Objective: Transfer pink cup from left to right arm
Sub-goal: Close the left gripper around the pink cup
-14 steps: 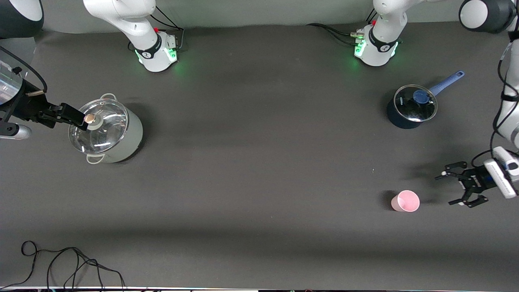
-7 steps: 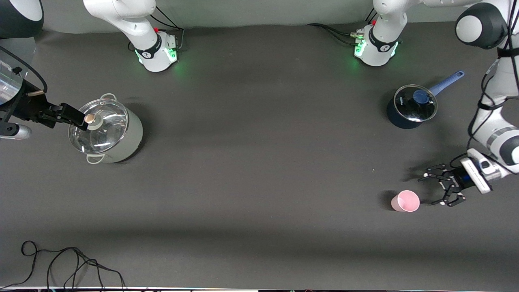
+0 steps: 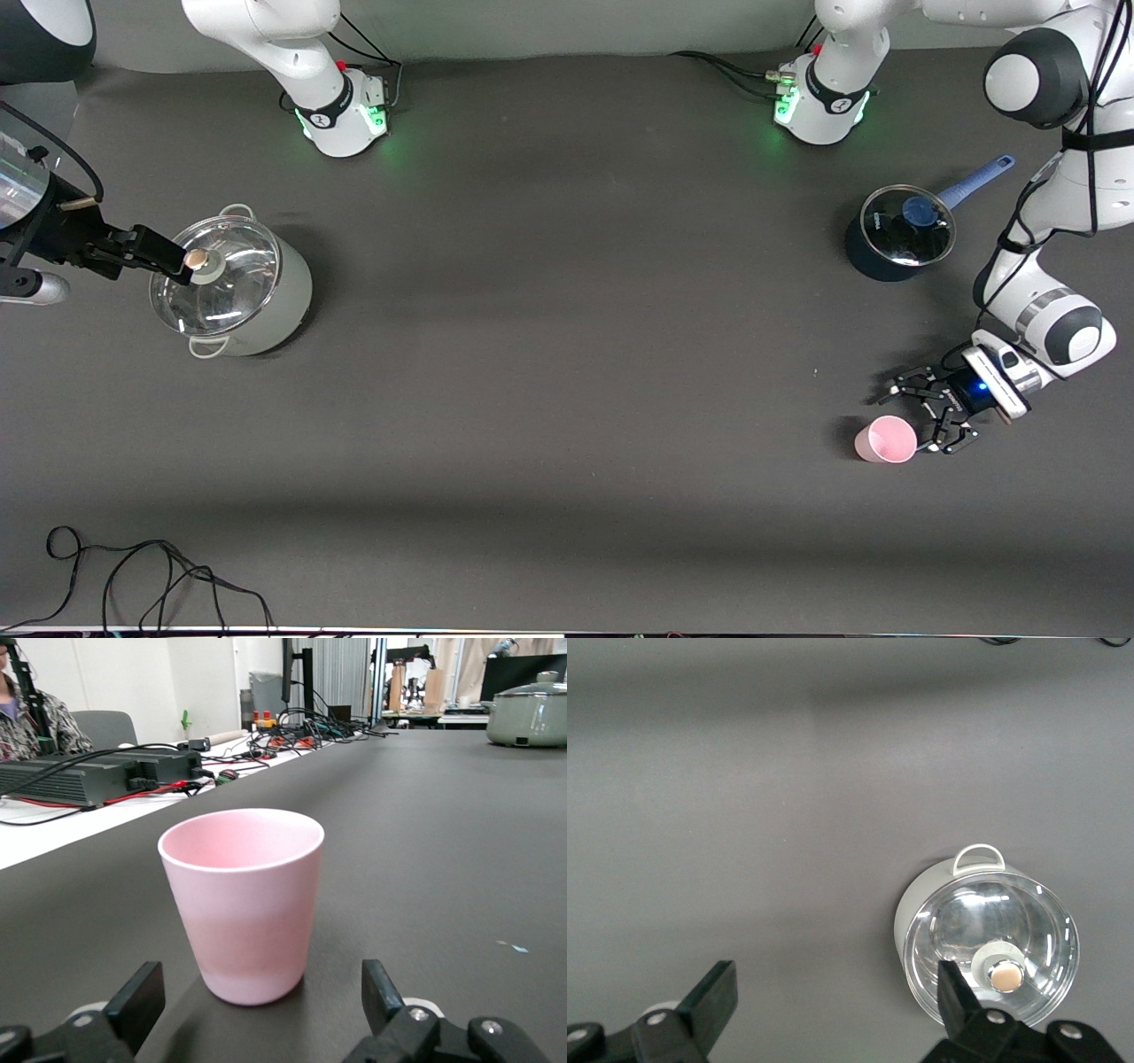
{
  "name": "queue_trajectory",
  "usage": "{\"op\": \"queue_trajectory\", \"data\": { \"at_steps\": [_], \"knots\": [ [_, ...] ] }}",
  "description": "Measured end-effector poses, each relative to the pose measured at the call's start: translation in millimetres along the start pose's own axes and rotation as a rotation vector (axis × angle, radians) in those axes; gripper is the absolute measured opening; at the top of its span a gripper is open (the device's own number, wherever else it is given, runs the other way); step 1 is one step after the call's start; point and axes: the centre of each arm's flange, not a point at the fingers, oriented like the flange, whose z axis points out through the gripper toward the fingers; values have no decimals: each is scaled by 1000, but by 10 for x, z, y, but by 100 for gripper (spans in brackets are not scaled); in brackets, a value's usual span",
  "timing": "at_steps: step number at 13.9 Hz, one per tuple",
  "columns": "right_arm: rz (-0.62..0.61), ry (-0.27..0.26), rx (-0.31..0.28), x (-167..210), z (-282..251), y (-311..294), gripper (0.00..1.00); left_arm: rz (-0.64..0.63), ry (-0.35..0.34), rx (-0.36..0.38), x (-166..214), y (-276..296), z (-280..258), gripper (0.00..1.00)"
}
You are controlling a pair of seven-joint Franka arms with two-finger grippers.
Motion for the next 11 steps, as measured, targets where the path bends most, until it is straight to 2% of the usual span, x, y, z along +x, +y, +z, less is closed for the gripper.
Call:
{"op": "queue_trajectory", "data": {
  "at_steps": [7, 8, 10, 11],
  "knots": [
    [0, 0, 0, 0, 0, 0, 100, -18, 4, 58, 46, 21, 312, 97],
    [0, 0, 0, 0, 0, 1, 100, -18, 5, 60, 46, 28, 336, 94],
    [0, 0, 0, 0, 0, 2, 100, -19, 6, 62, 32, 37, 345, 72],
    [0, 0, 0, 0, 0, 2, 100, -19, 7, 63, 31, 37, 346, 72]
  ]
}}
